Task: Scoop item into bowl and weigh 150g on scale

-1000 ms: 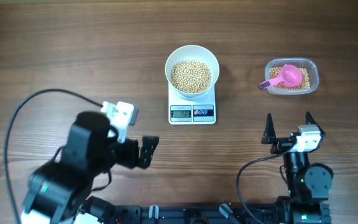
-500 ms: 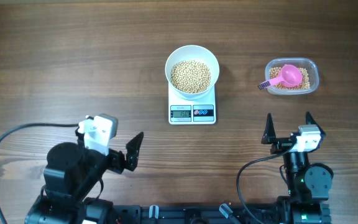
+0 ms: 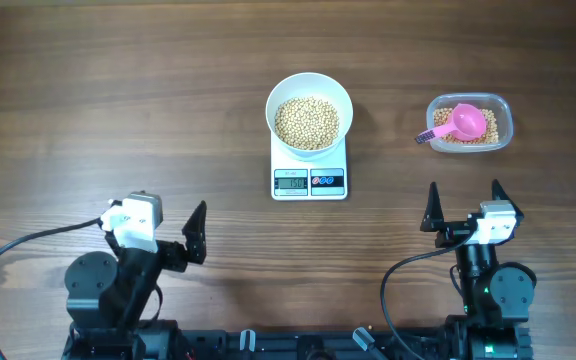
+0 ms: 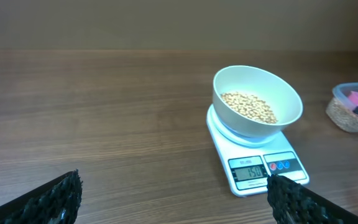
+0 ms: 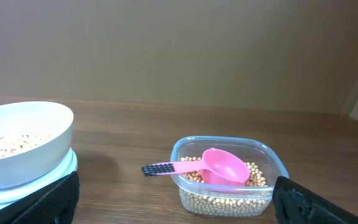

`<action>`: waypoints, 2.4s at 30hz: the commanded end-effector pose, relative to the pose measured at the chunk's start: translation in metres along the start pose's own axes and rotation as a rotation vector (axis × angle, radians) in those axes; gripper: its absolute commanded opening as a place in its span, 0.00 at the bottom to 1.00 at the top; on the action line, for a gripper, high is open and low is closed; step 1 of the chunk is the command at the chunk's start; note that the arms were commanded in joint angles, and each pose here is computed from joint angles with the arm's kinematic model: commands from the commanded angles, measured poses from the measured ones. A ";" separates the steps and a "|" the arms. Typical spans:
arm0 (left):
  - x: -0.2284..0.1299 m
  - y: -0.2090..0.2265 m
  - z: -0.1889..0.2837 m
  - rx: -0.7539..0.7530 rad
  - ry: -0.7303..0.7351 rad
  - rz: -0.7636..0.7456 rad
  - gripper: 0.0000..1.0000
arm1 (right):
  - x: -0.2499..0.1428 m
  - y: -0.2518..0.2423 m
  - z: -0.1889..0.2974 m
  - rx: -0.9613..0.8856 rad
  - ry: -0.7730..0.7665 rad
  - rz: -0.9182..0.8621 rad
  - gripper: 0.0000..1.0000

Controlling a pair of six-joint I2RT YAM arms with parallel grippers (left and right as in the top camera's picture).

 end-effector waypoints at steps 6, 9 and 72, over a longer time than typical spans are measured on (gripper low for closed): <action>-0.009 0.010 0.003 0.031 -0.042 -0.005 1.00 | 0.002 0.001 0.001 0.012 -0.019 -0.008 0.99; -0.015 0.012 0.002 0.030 -0.046 -0.004 1.00 | 0.002 0.001 0.001 0.012 -0.019 -0.008 1.00; -0.059 0.041 -0.046 -0.017 -0.303 0.007 1.00 | 0.002 0.002 0.001 0.013 -0.019 -0.008 1.00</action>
Point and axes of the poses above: each gripper's point midway between its finger pads, its own z axis back along the fingers, its own y axis along the line the jaws close on, x = y × z, the point moved 7 cm from there along z, back along the fingers, and after that the axes turned 14 degrees about z, right-handed, at the moved point
